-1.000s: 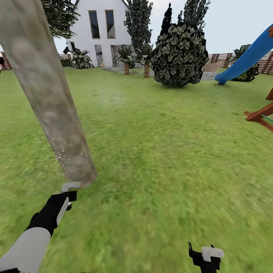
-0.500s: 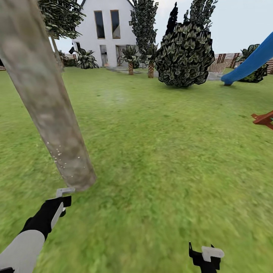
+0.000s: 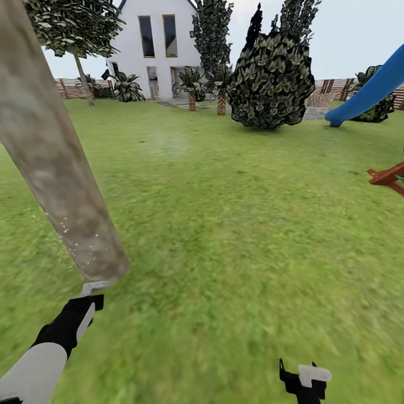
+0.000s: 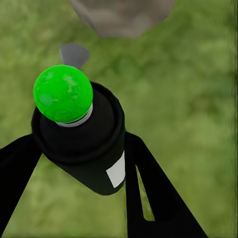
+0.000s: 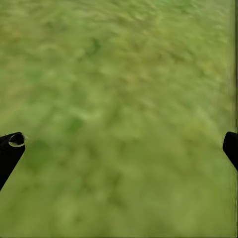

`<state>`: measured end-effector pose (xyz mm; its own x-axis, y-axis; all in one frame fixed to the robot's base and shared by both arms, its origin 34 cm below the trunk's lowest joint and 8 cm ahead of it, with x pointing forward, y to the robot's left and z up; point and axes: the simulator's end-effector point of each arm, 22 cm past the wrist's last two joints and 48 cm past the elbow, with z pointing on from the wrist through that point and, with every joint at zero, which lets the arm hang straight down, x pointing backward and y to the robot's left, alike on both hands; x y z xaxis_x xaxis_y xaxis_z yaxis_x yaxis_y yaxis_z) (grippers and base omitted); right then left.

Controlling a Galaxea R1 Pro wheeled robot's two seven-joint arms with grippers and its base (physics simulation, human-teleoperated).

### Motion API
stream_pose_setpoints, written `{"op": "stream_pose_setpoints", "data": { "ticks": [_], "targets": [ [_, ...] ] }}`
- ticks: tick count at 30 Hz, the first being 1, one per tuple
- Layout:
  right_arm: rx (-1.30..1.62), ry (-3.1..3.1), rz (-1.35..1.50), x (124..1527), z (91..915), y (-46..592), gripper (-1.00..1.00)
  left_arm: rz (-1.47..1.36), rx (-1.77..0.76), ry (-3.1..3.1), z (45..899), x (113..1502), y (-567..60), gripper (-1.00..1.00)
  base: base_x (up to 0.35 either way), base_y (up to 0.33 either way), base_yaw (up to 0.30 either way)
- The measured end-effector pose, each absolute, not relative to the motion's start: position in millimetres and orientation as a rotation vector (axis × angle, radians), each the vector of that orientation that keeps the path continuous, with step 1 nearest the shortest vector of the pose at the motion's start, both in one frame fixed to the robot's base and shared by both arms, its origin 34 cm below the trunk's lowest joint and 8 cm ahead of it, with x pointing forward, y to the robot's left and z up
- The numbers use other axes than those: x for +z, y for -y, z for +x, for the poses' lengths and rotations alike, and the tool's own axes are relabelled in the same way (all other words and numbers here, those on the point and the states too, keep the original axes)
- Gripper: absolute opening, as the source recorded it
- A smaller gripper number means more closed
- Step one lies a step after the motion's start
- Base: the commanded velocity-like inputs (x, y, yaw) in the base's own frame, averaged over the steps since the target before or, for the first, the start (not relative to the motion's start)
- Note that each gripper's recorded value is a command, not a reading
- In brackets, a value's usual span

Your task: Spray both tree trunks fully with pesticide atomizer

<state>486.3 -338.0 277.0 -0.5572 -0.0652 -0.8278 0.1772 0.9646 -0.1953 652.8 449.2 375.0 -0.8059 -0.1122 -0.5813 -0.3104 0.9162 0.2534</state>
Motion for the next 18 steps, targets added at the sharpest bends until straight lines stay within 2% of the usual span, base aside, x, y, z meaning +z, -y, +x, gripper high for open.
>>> {"op": "stream_pose_setpoints", "data": {
  "ticks": [4, 9, 18],
  "targets": [
    [-0.316, -2.14, 0.079, 277.0, 486.4, 337.5, 1.0, -0.3, 0.457, -2.481, 656.6, 379.1, -449.8, -1.0, 0.14, -0.256, 0.02],
    [-0.315, -2.14, 0.079, 277.0, 486.6, 336.9, 1.0, -0.301, 0.467, -2.368, 677.7, 404.9, -461.7, -1.0, 0.23, -0.198, 0.231],
    [-0.315, -2.14, 0.079, 276.9, 486.5, 337.0, 1.0, -0.302, 0.438, -2.368, 680.0, 402.6, -451.4, -1.0, 0.04, -0.022, 0.277]
  ]
}}
